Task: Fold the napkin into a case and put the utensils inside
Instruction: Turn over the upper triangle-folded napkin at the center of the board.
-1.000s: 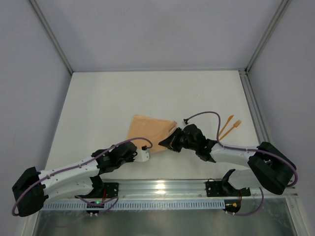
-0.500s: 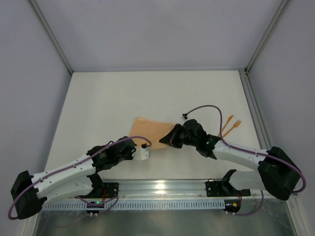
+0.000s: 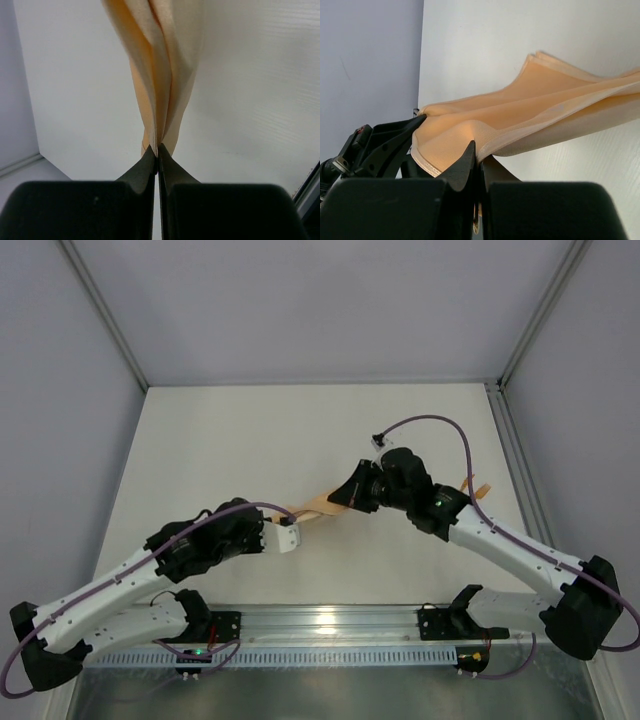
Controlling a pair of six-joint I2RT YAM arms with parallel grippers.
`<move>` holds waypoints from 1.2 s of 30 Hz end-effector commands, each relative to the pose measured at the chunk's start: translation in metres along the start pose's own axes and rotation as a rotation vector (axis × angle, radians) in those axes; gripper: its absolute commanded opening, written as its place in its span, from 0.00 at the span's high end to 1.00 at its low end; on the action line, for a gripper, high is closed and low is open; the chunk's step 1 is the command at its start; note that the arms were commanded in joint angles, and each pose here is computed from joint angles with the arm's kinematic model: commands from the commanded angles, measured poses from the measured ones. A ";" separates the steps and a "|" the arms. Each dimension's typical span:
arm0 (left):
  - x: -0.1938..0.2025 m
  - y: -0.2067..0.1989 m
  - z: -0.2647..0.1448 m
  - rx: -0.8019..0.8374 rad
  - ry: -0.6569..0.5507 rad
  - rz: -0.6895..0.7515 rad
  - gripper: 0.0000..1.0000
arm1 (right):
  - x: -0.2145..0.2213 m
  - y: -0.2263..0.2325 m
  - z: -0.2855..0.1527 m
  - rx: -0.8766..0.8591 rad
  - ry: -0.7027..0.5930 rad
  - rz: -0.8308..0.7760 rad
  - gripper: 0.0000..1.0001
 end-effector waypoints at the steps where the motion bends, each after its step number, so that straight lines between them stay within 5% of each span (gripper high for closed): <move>1: -0.012 0.011 -0.017 0.027 -0.054 -0.034 1.00 | -0.015 0.017 -0.016 -0.003 -0.013 -0.074 0.97; 15: -0.067 0.027 -0.003 0.260 -0.119 -0.186 1.00 | -0.050 0.010 -0.051 0.091 -0.024 -0.224 0.97; 25: -0.183 0.076 0.034 0.339 -0.255 -0.267 1.00 | -0.103 -0.007 -0.123 0.324 -0.108 -0.398 0.97; 36: -0.275 0.069 0.059 0.464 -0.419 -0.438 1.00 | -0.126 -0.009 -0.162 0.491 -0.096 -0.464 0.97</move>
Point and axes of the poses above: each gripper's point midway between its finger pads, its own z axis out along the fingers, its own y axis along the line the jaws close on, x = y × z, the point moved 7 cm from there along -z, back along the fingers, and after that the axes turned 11 degrees about z, right-handed, at the moved point
